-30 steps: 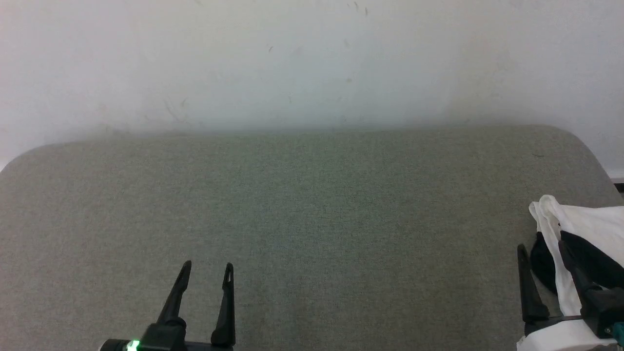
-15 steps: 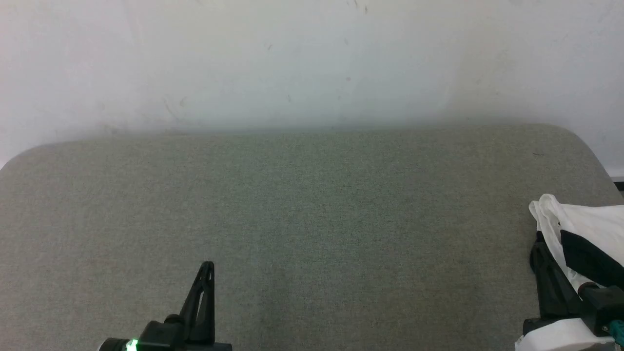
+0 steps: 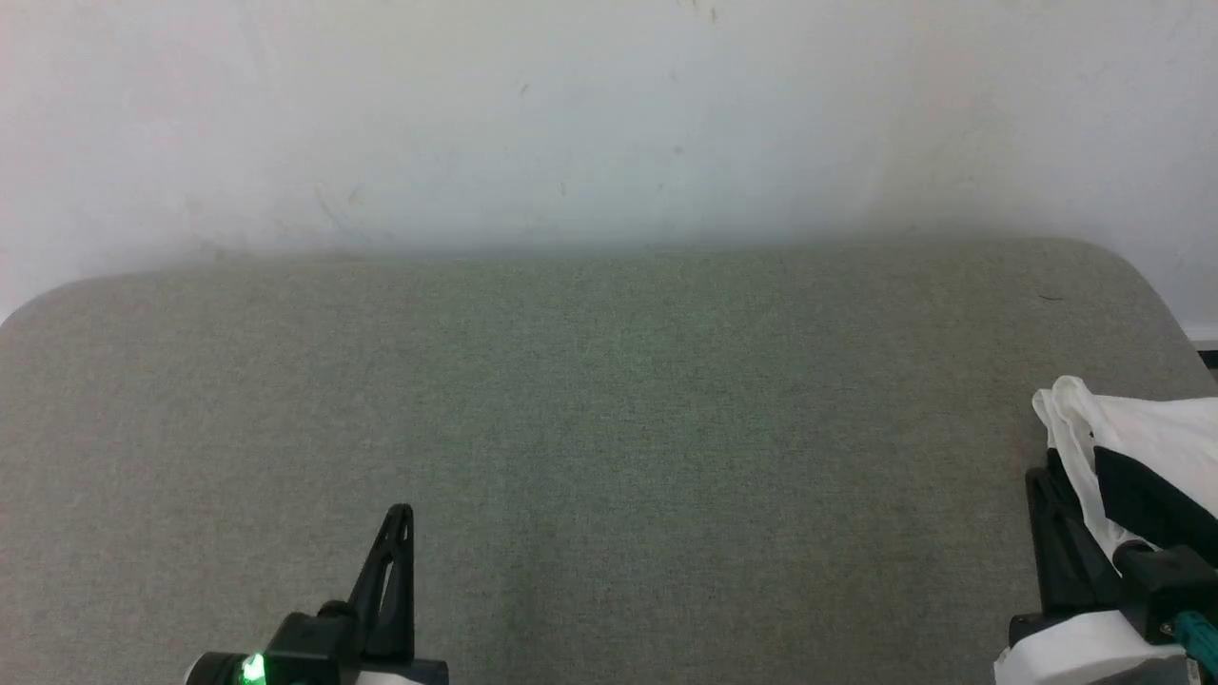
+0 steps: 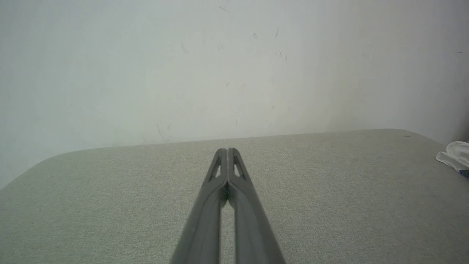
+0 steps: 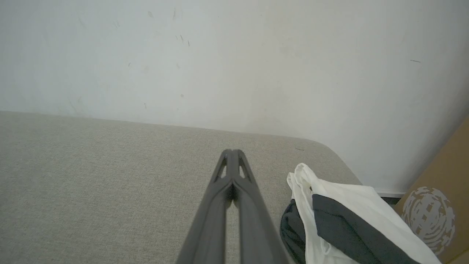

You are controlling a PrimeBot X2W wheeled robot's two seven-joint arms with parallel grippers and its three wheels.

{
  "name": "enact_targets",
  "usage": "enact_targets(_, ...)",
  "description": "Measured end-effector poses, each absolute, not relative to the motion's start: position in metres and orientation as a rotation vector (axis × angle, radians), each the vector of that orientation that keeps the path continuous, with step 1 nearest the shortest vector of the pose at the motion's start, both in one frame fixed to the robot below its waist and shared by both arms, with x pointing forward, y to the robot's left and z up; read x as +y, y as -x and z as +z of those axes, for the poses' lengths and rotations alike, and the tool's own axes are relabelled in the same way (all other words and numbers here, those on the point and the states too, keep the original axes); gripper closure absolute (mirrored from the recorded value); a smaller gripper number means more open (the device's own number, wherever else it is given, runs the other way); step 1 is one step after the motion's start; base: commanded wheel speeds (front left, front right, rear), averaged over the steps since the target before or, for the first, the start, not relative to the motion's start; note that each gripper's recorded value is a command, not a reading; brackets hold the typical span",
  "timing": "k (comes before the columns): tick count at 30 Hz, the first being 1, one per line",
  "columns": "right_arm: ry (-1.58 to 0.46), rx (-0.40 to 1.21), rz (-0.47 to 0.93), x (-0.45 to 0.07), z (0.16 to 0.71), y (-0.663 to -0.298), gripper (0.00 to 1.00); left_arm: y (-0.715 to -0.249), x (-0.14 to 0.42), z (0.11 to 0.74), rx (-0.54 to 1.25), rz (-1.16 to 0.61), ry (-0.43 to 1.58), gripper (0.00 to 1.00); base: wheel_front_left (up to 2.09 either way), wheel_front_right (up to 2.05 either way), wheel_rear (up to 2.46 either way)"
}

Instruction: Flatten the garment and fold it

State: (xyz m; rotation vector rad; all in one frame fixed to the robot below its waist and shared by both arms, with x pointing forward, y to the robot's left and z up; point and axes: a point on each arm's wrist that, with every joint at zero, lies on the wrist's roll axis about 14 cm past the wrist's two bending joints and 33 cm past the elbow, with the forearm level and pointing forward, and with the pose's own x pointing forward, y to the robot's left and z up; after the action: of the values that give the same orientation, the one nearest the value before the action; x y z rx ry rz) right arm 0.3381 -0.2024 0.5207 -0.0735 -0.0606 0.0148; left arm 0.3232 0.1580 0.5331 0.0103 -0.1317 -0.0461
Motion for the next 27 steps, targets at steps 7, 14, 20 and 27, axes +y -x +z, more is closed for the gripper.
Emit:
enact_targets(7, 0.072, -0.057, 0.021, -0.2, 0.521, -0.341, 1.0, -0.328, 0.16, 0.535, -0.13, -0.042, -0.014, 1.0, 0.0, 0.0, 0.0)
enact_targets(14, 0.071, -0.05, 0.029, -0.197, 0.52, -0.342, 1.0, -0.33, 0.161, 0.532, -0.117, -0.039, -0.025, 1.0, 0.0, 0.0, 0.0)
enact_targets(20, 0.069, -0.046, 0.037, -0.194, 0.521, -0.344, 1.0, -0.334, 0.162, 0.533, -0.11, -0.036, -0.025, 1.0, 0.0, 0.0, 0.0)
enact_targets(27, 0.069, -0.041, 0.044, -0.192, 0.521, -0.346, 1.0, -0.336, 0.164, 0.532, -0.103, -0.033, -0.031, 1.0, 0.0, 0.0, 0.0)
